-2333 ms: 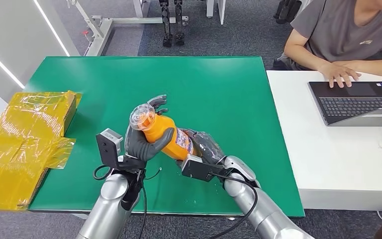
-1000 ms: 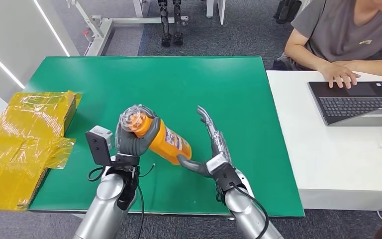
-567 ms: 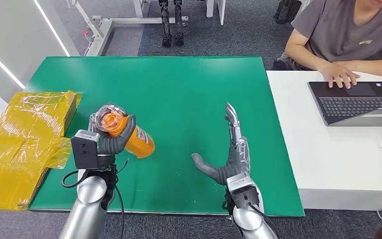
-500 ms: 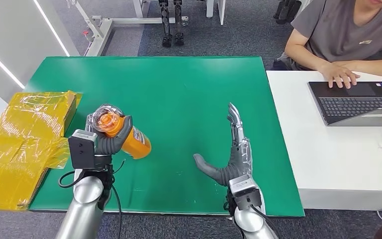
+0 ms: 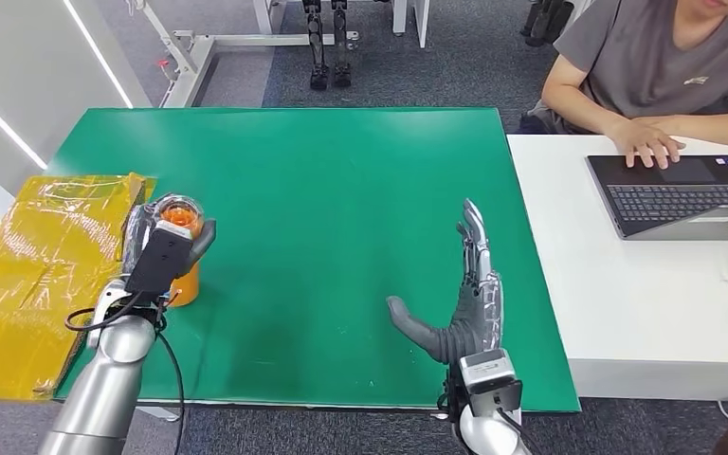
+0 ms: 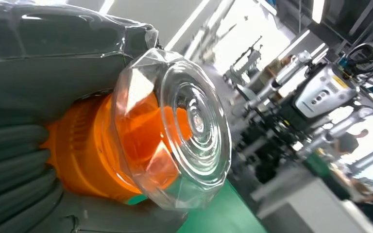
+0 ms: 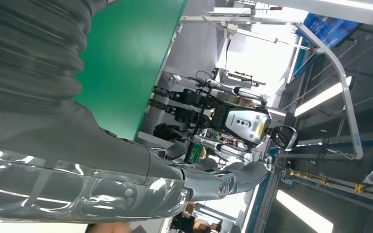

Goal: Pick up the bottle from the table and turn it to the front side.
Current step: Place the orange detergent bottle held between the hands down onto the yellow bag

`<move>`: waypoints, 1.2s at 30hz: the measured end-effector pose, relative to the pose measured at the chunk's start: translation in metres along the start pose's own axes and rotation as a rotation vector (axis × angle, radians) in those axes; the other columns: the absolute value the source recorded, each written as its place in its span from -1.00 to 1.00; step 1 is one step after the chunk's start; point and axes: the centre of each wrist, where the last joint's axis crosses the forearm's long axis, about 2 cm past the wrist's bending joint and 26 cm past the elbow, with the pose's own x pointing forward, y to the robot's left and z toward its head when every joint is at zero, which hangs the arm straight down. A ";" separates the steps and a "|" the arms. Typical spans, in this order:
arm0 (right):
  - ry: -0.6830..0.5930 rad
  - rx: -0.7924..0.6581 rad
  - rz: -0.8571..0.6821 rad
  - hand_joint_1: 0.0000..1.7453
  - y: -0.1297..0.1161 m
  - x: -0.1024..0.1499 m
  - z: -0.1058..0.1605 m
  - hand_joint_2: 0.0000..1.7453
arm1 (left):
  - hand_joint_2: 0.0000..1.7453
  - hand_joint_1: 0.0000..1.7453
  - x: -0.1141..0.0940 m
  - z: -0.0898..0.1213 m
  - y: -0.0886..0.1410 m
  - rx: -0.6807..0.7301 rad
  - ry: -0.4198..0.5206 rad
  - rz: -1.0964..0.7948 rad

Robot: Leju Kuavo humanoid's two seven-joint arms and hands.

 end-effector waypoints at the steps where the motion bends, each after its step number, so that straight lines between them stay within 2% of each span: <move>1: -0.001 -0.002 -0.001 -1.00 0.000 0.001 0.000 1.00 | 1.00 1.00 -0.005 -0.003 0.004 -0.005 0.002 -0.043; 10: 0.000 0.012 -0.023 -1.00 -0.001 0.006 0.004 1.00 | 1.00 1.00 -0.031 -0.017 0.037 -0.011 0.000 -0.469; 17: 0.010 0.027 -0.039 -1.00 0.000 0.006 0.006 1.00 | 1.00 1.00 -0.050 -0.012 0.059 -0.094 0.000 -0.828; 23: 0.013 0.035 -0.051 -1.00 0.000 0.006 0.006 1.00 | 1.00 1.00 -0.072 0.004 0.062 -0.184 0.033 -0.903; 26: 0.014 0.039 -0.066 -1.00 0.001 0.006 0.005 1.00 | 1.00 1.00 -0.084 0.018 0.059 -0.252 -0.004 -0.912; 30: 0.008 0.041 -0.088 -1.00 0.001 0.005 0.004 1.00 | 1.00 1.00 -0.104 0.041 0.053 -0.425 -0.049 -0.898; 36: 0.007 0.035 -0.088 -1.00 0.001 0.005 0.004 1.00 | 1.00 1.00 -0.124 0.057 0.048 -0.574 0.019 -0.891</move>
